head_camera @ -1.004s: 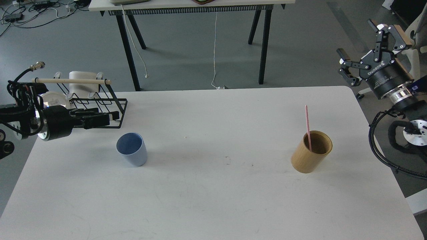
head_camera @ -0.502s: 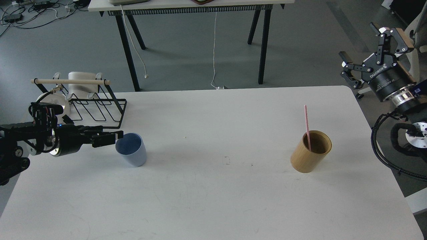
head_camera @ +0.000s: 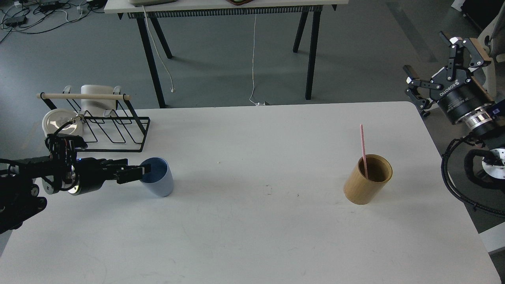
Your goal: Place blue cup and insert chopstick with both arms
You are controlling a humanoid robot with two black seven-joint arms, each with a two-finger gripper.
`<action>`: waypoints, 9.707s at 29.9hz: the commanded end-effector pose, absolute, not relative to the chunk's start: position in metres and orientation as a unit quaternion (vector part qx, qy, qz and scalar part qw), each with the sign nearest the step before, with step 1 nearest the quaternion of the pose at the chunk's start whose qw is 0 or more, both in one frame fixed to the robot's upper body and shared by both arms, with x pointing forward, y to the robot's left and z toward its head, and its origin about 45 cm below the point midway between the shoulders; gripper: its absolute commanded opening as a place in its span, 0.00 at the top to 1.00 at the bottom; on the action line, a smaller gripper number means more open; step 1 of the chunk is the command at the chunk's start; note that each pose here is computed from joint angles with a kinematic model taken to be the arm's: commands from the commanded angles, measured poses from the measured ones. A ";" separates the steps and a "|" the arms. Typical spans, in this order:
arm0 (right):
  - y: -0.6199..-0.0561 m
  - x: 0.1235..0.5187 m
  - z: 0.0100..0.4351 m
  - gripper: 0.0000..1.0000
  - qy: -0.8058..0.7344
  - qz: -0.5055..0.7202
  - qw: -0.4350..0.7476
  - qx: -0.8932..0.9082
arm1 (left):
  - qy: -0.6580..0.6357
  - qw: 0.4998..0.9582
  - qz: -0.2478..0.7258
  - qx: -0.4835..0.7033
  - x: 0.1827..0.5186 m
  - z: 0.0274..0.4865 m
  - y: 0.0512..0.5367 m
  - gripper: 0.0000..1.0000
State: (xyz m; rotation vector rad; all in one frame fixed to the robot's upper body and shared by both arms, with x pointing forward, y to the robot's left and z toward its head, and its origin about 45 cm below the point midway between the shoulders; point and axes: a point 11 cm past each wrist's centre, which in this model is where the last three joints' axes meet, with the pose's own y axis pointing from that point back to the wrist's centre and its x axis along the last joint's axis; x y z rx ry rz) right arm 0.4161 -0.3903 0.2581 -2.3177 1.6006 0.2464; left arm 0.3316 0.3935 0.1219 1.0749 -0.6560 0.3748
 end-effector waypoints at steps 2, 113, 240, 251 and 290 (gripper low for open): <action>-0.390 0.416 0.257 0.02 0.559 0.087 0.156 -0.810 | -0.303 0.792 0.174 0.501 0.329 0.120 0.395 0.35; -0.539 0.372 0.254 0.02 0.704 0.042 0.076 -0.705 | -0.505 0.769 -0.042 0.391 0.384 0.137 0.176 0.41; -0.200 0.418 0.302 1.00 0.269 -0.531 -0.186 -0.782 | -0.075 0.908 0.403 0.081 0.429 0.229 0.296 0.05; -0.126 0.426 0.261 1.00 0.234 -0.524 -0.173 -0.800 | -0.065 0.908 0.406 0.085 0.425 0.220 0.298 0.04; -0.079 0.411 0.212 0.46 0.200 -0.512 -0.183 -0.815 | -0.061 0.908 0.406 0.085 0.424 0.216 0.297 0.03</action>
